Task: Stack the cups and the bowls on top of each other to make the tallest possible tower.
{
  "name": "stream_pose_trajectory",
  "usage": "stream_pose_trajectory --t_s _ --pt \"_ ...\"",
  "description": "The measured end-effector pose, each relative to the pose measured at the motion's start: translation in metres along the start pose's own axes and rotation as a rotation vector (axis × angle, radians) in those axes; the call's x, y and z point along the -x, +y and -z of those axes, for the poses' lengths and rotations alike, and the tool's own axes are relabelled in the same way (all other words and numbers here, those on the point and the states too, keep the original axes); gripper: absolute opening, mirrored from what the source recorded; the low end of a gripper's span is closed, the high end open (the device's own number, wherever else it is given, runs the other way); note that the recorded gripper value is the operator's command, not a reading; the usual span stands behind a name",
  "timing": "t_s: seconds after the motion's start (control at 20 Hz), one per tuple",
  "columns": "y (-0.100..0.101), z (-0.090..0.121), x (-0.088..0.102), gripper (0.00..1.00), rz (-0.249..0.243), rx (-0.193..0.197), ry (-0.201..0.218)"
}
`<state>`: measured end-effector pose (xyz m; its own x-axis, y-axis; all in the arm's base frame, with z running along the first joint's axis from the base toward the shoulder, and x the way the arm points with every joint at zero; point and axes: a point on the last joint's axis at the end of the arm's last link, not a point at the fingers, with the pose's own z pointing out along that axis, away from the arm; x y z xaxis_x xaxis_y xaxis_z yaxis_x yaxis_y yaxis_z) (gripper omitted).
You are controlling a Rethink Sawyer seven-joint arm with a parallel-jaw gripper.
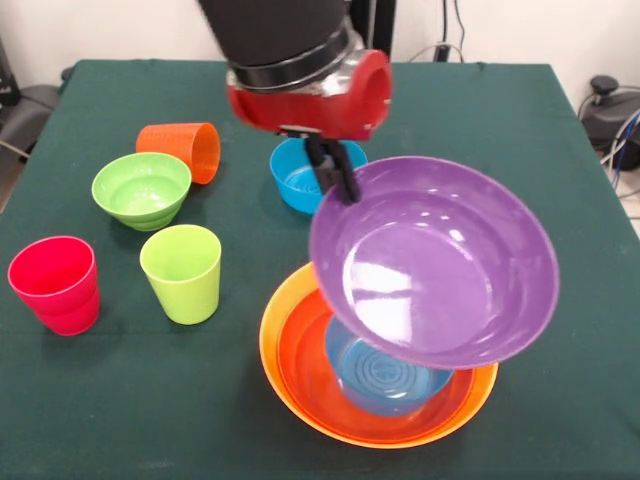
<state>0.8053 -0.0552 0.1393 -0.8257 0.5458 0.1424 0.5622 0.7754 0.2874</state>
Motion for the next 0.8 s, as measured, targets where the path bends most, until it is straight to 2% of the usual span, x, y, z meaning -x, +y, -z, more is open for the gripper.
stream_pose_trajectory --t_s 0.3,0.5,0.8 --pt "-0.023 0.003 0.02 0.0 -0.038 0.045 -0.068" --pt "-0.032 -0.003 0.023 0.0 -0.051 0.064 -0.097" --pt "-0.029 -0.017 0.019 0.0 -0.052 0.091 -0.117"
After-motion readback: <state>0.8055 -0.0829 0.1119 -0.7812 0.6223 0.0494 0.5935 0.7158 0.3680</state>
